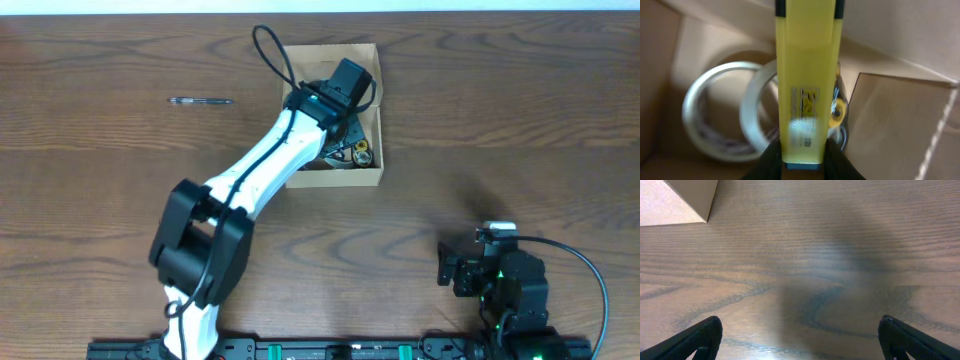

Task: Pack container
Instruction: 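Carry the highlighter over the box and lower it inside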

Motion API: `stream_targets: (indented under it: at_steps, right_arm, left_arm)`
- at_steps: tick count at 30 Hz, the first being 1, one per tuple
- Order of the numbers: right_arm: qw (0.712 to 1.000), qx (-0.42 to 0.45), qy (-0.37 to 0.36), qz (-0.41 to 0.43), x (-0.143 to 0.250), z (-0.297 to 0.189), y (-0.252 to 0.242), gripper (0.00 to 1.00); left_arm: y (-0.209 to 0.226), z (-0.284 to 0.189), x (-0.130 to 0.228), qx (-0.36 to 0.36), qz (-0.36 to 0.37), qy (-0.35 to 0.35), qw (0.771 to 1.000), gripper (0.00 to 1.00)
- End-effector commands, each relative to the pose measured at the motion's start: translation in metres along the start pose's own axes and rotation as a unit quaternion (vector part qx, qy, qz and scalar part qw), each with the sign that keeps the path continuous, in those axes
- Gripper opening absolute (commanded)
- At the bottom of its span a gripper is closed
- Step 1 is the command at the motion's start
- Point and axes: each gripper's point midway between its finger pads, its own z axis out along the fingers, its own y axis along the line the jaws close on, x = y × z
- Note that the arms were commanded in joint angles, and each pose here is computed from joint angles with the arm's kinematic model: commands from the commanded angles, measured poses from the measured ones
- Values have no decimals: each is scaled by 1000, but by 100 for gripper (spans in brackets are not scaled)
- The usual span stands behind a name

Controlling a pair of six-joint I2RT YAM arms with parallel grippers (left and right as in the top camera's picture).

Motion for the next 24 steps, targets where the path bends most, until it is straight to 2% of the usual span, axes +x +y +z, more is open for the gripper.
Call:
stream_targets:
  at_steps: [1, 12, 24]
  right_arm:
    - [1000, 6, -4, 8, -1, 0, -2, 99]
    - [1000, 6, -4, 8, -1, 0, -2, 99]
    - [1000, 6, -4, 8, -1, 0, -2, 99]
  left_arm:
    - [-8, 3, 2, 10, -15, 1, 1000, 6]
    - [-9, 4, 4, -4, -95, -19, 995, 6]
    - [-4, 1, 0, -27, -228, -83, 970, 6]
